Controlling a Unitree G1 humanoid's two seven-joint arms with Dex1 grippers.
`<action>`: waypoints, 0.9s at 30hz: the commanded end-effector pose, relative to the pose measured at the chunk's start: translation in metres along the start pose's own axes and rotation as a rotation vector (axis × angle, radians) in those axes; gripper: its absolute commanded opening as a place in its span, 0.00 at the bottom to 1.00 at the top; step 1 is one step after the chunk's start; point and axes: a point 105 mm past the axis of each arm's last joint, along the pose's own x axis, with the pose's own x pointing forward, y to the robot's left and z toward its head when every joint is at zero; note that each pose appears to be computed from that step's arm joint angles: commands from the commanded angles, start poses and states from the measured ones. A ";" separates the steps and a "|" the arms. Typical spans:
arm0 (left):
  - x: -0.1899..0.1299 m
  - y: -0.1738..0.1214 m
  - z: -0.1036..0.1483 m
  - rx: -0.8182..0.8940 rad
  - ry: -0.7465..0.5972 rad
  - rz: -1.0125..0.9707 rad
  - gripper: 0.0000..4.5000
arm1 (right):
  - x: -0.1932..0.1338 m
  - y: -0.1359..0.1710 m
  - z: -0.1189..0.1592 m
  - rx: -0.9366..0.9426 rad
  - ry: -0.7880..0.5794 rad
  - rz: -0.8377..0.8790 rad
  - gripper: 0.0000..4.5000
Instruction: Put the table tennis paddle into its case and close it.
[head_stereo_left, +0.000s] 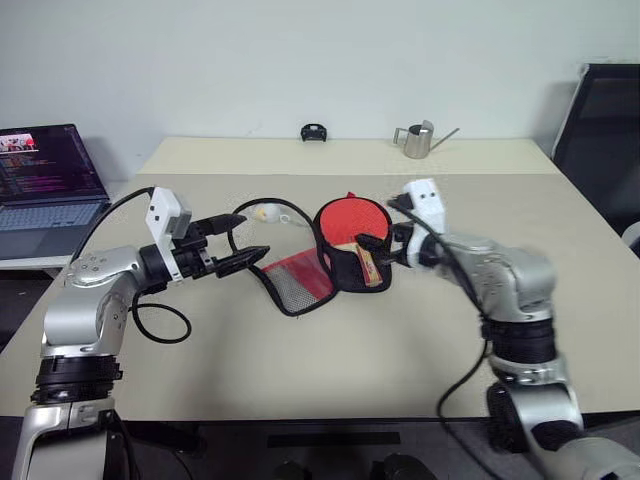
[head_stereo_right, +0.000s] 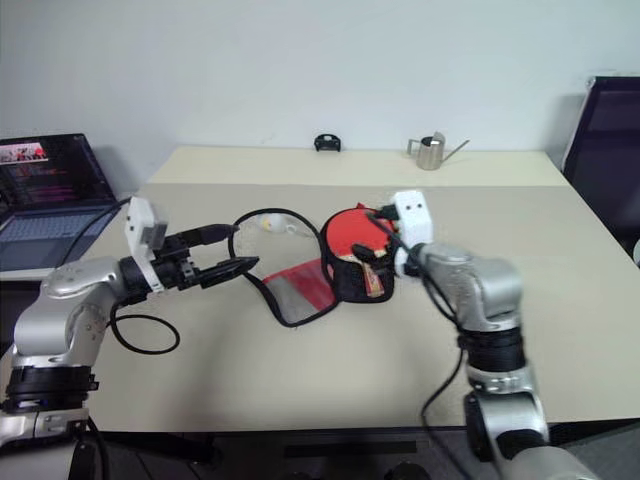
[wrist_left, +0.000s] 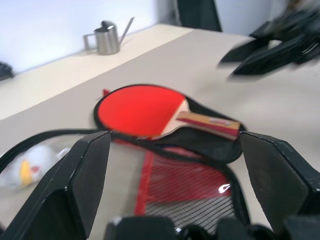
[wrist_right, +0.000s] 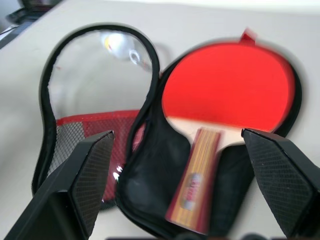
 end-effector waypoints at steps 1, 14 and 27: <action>-0.003 0.014 0.001 0.051 0.044 0.080 0.99 | -0.023 0.017 0.026 -0.122 -0.078 0.146 0.99; -0.024 0.086 -0.040 0.036 0.224 0.531 0.99 | -0.063 0.025 0.036 -0.348 -0.161 0.338 0.99; -0.033 0.114 -0.083 0.050 0.390 0.748 0.99 | -0.068 0.014 0.030 -0.345 -0.086 0.345 0.99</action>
